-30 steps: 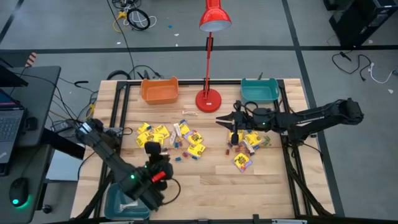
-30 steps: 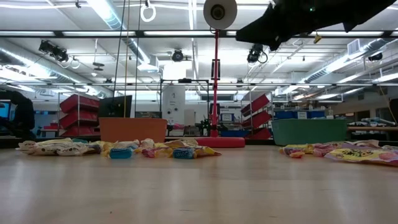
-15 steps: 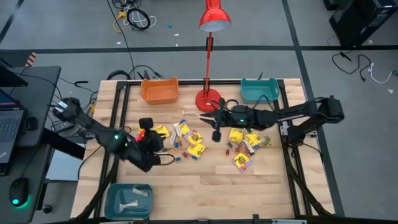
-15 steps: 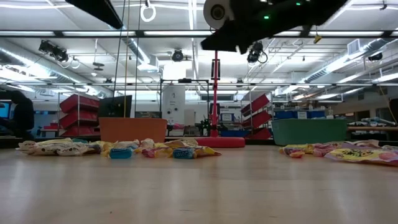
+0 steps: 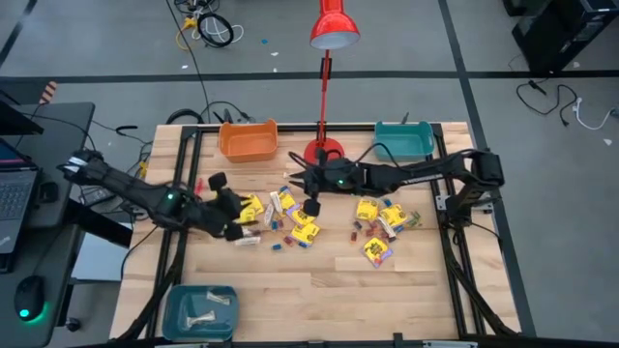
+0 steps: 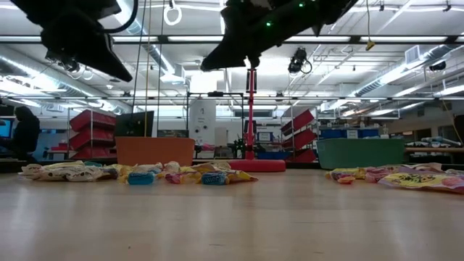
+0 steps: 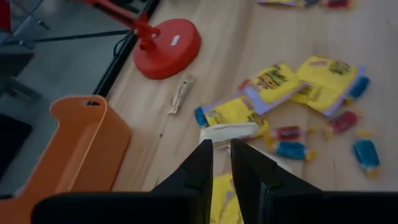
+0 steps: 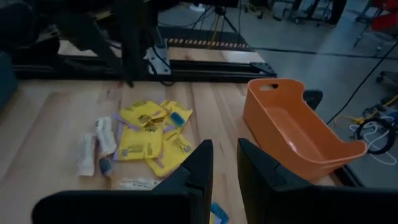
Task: Sort candy
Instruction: Put the white candy into the blue bin
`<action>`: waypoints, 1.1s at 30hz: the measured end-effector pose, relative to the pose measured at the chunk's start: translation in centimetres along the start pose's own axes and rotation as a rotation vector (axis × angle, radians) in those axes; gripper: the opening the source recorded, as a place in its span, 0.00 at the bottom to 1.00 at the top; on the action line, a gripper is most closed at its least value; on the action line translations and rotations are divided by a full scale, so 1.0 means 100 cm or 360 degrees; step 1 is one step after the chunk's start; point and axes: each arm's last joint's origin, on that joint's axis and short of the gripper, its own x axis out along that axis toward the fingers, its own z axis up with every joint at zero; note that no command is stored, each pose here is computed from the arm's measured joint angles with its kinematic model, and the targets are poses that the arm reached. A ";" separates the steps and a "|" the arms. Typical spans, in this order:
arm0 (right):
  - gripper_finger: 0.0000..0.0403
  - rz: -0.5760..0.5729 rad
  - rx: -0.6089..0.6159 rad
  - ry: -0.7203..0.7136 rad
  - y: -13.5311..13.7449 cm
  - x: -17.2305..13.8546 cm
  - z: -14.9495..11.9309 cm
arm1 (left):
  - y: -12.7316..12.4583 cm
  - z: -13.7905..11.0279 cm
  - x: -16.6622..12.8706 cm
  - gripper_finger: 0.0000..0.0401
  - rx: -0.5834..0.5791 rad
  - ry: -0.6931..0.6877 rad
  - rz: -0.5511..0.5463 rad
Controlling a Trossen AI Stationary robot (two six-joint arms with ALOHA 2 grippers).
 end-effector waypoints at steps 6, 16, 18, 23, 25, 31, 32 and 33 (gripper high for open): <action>0.15 -0.0062 -0.0010 0.0071 -0.015 0.017 -0.002 | 0.017 -0.012 0.002 0.15 -0.0135 -0.0042 0.0066; 0.15 -0.0160 -0.0067 0.0291 -0.047 0.032 -0.026 | 0.042 -0.032 -0.001 0.15 -0.0171 -0.0059 0.0199; 0.15 -0.0157 -0.0092 0.0380 -0.049 0.034 -0.034 | 0.046 -0.036 -0.002 0.15 -0.0175 -0.0059 0.0216; 0.20 -0.0151 -0.0112 0.0508 -0.050 0.048 -0.056 | 0.049 -0.039 -0.005 0.15 -0.0192 -0.0093 0.0225; 0.23 -0.0150 -0.0098 0.0544 -0.049 0.054 -0.064 | 0.049 -0.038 -0.005 0.15 -0.0195 -0.0102 0.0226; 0.30 -0.0169 -0.0006 0.0648 -0.050 0.060 -0.080 | 0.049 -0.038 -0.004 0.15 -0.0186 -0.0101 0.0227; 0.30 -0.0176 0.0018 0.0643 -0.050 0.062 -0.082 | 0.049 -0.038 -0.004 0.15 -0.0192 -0.0108 0.0227; 0.31 -0.0180 0.0034 0.0663 -0.051 0.063 -0.084 | 0.049 -0.037 -0.005 0.15 -0.0189 -0.0111 0.0228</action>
